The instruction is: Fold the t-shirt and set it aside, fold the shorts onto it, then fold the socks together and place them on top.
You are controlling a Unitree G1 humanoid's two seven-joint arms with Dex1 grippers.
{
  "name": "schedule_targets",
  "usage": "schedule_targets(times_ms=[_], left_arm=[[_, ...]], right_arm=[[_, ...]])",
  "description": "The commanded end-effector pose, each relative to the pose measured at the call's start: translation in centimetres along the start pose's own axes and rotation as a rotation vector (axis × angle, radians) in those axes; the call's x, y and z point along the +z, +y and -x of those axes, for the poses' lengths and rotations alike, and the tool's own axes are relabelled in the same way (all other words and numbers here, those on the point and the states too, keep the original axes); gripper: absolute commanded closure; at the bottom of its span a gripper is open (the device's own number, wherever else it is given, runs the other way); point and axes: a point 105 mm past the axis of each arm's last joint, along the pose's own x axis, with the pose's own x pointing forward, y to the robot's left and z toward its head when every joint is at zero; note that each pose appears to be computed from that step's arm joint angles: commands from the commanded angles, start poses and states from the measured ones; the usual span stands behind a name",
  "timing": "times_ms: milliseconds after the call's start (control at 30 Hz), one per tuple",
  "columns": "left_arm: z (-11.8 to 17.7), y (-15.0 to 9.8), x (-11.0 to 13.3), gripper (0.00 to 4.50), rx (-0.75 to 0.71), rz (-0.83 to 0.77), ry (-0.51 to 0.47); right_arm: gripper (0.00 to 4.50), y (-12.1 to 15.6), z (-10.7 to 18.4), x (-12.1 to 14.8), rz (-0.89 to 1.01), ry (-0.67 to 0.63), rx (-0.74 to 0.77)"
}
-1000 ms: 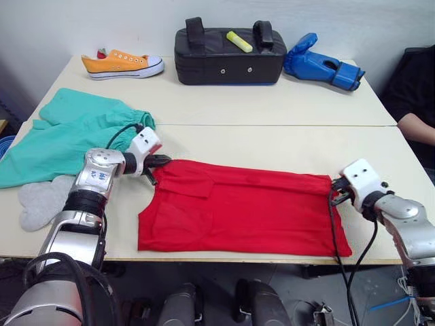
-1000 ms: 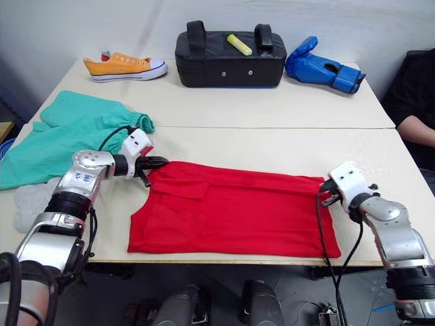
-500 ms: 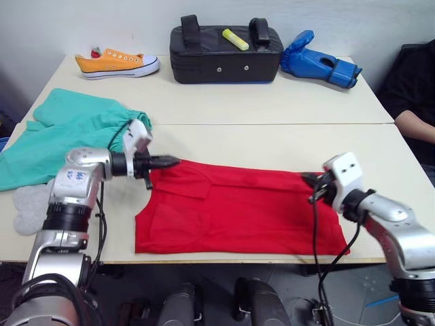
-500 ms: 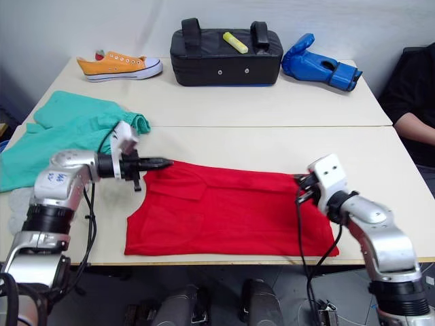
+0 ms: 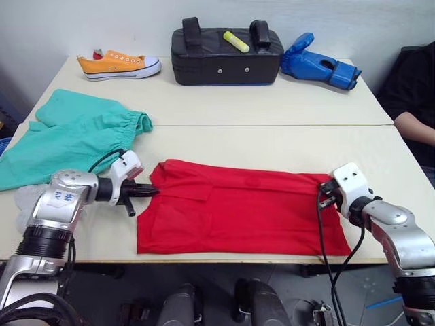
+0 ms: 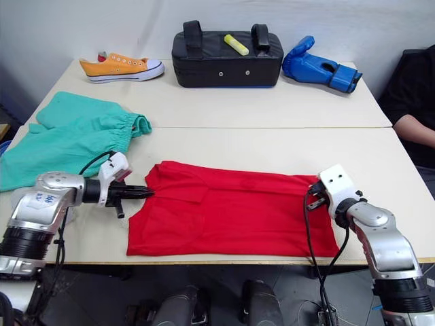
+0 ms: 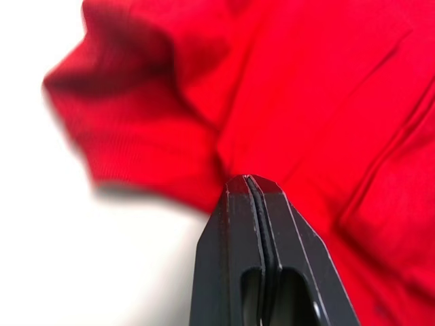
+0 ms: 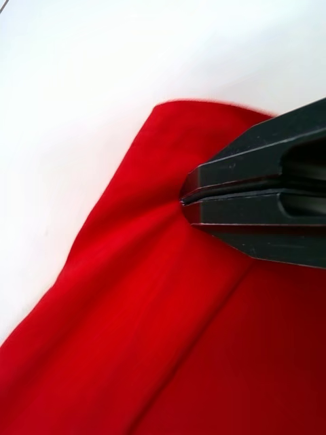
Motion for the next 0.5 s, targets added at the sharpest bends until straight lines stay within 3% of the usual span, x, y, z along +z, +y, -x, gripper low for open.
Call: schedule_targets(times_ms=[33,133,233,367,500], left_arm=[[1.0,0.0,2.5,4.5,-0.038,0.059,-0.119],[1.9,-0.5,6.5,4.5,-0.125,0.071,-0.279],[1.5,-0.5,8.6,4.5,-0.152,0.078,-0.325],[-1.2,1.2,8.0,4.5,-0.063,0.05,-0.229],[-2.6,3.1,6.3,4.5,0.016,0.019,-0.126]], right_arm=[[4.48,0.6,0.5,4.0,-0.003,-0.15,0.045],[4.48,2.7,0.2,6.6,-0.002,-0.233,0.128],[4.48,4.7,-0.5,7.5,-0.005,-0.254,0.189],[4.48,8.5,-1.7,8.8,0.033,-0.295,0.305],[4.48,14.5,-1.2,10.8,0.085,-0.368,0.579]])
